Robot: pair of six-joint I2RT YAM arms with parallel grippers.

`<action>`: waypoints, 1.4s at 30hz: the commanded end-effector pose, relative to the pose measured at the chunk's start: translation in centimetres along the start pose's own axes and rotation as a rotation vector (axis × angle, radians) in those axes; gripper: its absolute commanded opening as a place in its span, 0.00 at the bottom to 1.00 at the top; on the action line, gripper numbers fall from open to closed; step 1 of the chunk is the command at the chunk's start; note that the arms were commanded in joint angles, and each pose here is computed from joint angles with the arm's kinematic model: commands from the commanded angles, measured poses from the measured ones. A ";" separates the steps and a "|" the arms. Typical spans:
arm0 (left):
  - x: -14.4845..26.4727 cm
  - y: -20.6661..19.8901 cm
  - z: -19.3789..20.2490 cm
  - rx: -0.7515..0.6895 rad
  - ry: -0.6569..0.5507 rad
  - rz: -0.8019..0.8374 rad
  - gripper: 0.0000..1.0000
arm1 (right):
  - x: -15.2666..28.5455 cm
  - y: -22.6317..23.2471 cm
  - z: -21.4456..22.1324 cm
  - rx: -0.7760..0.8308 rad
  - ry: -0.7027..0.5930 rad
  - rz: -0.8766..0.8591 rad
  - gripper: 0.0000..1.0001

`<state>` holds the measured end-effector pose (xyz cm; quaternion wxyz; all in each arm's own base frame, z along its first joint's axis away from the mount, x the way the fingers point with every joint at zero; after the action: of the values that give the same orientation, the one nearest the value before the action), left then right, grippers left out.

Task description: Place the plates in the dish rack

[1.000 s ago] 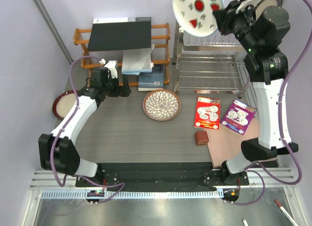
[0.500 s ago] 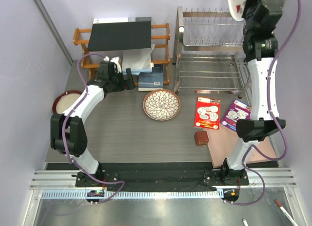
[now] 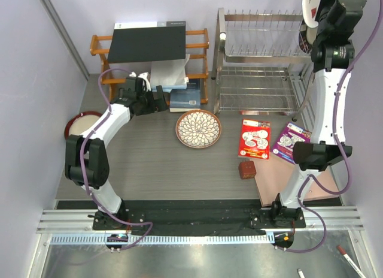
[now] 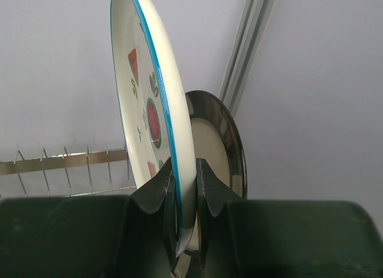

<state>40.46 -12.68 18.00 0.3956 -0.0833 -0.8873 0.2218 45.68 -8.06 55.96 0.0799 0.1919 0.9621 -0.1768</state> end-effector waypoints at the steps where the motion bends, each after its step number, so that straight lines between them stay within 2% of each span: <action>1: -0.2 -1.2 -1.7 -0.012 -0.053 0.041 0.99 | 0.9 -1.6 -5.6 -0.066 -0.217 0.037 0.01; 17: -0.9 -0.8 -1.1 -0.027 -0.028 0.032 0.99 | -0.6 -0.8 -2.4 -0.042 -0.135 0.073 0.01; 33: -1.2 -0.6 -0.7 -0.046 -0.023 0.034 0.99 | 0.4 -1.5 -1.6 -0.033 -0.097 0.119 0.01; 42: -1.3 -0.4 0.0 -0.037 -0.012 0.024 1.00 | 0.6 -0.3 1.4 -0.011 0.001 0.090 0.01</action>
<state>40.86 -13.06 16.33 0.4088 -0.0852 -0.8836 0.2119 49.22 -8.90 47.55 -0.0238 0.2074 0.9598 -0.1878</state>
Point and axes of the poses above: each gripper's point midway between its finger pads, its own x axis back along the fingers, its own y axis along the line the jaws close on, z = x × y, the point moved 5 cm from there along x, back along the fingers, and after that the axes turned 9 degrees about x, right-handed, at the moved point
